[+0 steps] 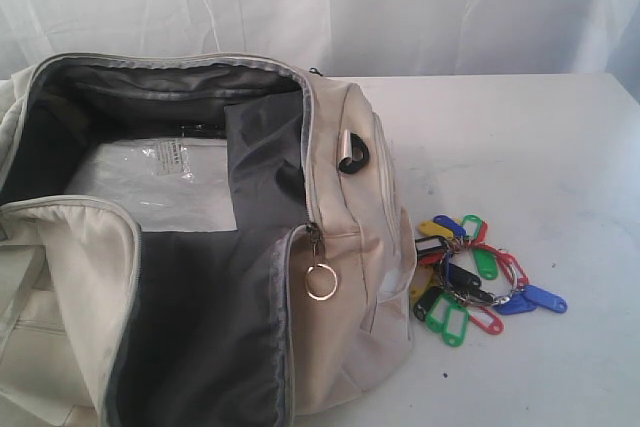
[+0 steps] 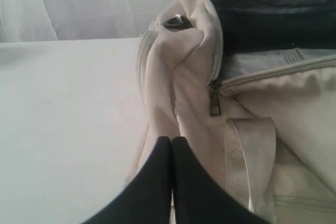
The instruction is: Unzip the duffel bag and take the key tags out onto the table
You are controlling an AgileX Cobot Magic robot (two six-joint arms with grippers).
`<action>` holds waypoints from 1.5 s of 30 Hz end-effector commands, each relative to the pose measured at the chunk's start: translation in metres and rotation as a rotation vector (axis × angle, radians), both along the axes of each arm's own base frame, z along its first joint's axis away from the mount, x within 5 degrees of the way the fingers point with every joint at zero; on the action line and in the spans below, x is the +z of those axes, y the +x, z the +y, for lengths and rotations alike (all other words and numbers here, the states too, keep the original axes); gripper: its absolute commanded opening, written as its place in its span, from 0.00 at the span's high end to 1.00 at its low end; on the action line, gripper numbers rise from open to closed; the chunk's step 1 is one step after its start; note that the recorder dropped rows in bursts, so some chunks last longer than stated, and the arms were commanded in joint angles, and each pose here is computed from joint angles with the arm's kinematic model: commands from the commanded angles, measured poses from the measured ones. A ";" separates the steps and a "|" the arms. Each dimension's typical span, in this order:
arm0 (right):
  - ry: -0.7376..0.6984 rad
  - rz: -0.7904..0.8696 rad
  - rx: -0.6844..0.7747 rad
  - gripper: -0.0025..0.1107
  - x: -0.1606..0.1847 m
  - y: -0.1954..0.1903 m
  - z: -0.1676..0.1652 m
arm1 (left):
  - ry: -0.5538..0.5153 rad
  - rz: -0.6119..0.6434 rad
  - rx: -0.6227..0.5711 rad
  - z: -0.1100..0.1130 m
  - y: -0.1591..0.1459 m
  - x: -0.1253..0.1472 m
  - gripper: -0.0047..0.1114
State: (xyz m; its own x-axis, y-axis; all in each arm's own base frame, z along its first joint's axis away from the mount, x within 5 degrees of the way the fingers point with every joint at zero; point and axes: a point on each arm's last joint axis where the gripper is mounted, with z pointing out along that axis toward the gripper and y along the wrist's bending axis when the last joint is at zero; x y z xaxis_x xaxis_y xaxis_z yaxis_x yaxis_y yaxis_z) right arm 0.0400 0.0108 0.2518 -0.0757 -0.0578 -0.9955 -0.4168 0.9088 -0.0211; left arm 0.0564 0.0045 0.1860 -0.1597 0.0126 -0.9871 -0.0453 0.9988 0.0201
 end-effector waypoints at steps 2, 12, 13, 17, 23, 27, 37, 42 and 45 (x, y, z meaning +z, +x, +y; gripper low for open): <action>0.003 -0.001 -0.004 0.98 -0.001 0.000 0.000 | -0.031 0.132 0.038 0.003 -0.003 -0.014 0.96; 0.003 -0.001 -0.004 0.98 -0.001 0.000 0.000 | 0.111 0.172 -0.151 -0.011 -0.004 -0.017 0.96; 0.003 -0.001 -0.004 0.98 -0.001 0.000 0.000 | 0.113 0.172 -0.151 -0.011 -0.004 -0.017 0.96; 0.003 -0.001 -0.004 0.98 -0.001 0.000 0.000 | 0.108 0.173 -0.148 -0.011 -0.004 -0.017 0.96; 0.003 -0.001 -0.004 0.98 -0.001 0.000 0.000 | 0.082 0.156 -0.134 -0.010 -0.004 -0.016 0.96; 0.003 -0.001 -0.004 0.98 -0.001 0.000 0.000 | 0.088 0.160 -0.129 -0.010 -0.004 -0.016 0.96; 0.003 -0.001 -0.004 0.98 -0.001 0.000 0.000 | 0.090 0.159 -0.128 -0.010 -0.004 -0.016 0.96; 0.003 -0.001 -0.004 0.98 -0.001 0.000 0.000 | 0.090 0.159 -0.128 -0.010 -0.004 -0.016 0.96; 0.003 -0.001 -0.004 0.98 -0.001 0.000 0.000 | 0.090 0.159 -0.128 -0.010 -0.004 -0.016 0.96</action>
State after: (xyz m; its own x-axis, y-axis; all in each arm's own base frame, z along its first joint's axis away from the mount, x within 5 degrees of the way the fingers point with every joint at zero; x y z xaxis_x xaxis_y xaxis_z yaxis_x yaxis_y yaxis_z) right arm 0.0400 0.0107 0.2517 -0.0774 -0.0586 -0.9953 -0.4163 0.9090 -0.0212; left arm 0.0528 -0.0051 0.1708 -0.3094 0.1403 -0.9405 0.0990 0.9884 0.1149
